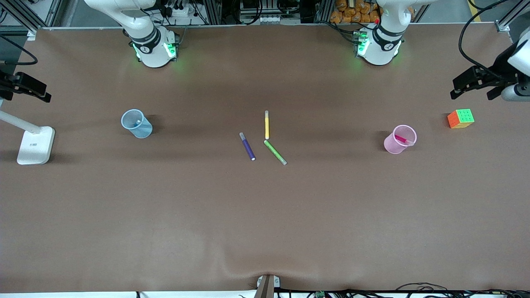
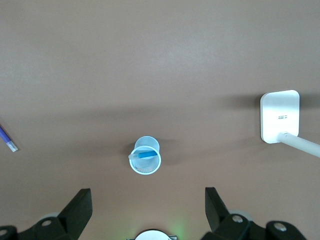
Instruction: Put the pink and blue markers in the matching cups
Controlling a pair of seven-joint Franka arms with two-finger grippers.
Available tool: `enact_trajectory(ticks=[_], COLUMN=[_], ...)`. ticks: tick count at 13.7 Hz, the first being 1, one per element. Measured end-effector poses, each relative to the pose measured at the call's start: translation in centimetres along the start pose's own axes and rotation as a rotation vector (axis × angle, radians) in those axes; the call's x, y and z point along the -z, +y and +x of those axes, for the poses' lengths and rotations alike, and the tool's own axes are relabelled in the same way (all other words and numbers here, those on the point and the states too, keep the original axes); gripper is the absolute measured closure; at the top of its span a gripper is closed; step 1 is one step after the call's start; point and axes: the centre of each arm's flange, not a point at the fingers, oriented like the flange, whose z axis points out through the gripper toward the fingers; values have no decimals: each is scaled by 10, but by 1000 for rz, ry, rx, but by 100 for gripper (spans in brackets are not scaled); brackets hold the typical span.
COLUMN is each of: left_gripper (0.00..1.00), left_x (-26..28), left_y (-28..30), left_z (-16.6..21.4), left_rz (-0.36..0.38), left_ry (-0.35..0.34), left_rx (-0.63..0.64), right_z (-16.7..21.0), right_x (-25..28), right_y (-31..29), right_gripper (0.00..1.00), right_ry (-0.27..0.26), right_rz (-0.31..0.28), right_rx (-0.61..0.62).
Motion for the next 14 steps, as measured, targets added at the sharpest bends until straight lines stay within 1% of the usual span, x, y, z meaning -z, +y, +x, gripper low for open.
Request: enact_trajectory(ticks=[2, 6, 10, 14], left_gripper=[0, 0, 0, 0], left_x=[4, 6, 20, 24], left_y=[2, 2, -1, -4], left_z=[-3, -11, -11, -12], left_rz=[1, 3, 2, 10], left_ry=[6, -31, -5, -11], left_rx=[-3, -3, 3, 8], right_z=[0, 0, 0, 0], right_x=[0, -1, -1, 0], right_y=[6, 11, 10, 8], right_gripper=[0, 0, 0, 0], right_ry=[-1, -2, -1, -1], right_rz=[3, 8, 9, 13], right_rx=[-14, -24, -22, -18])
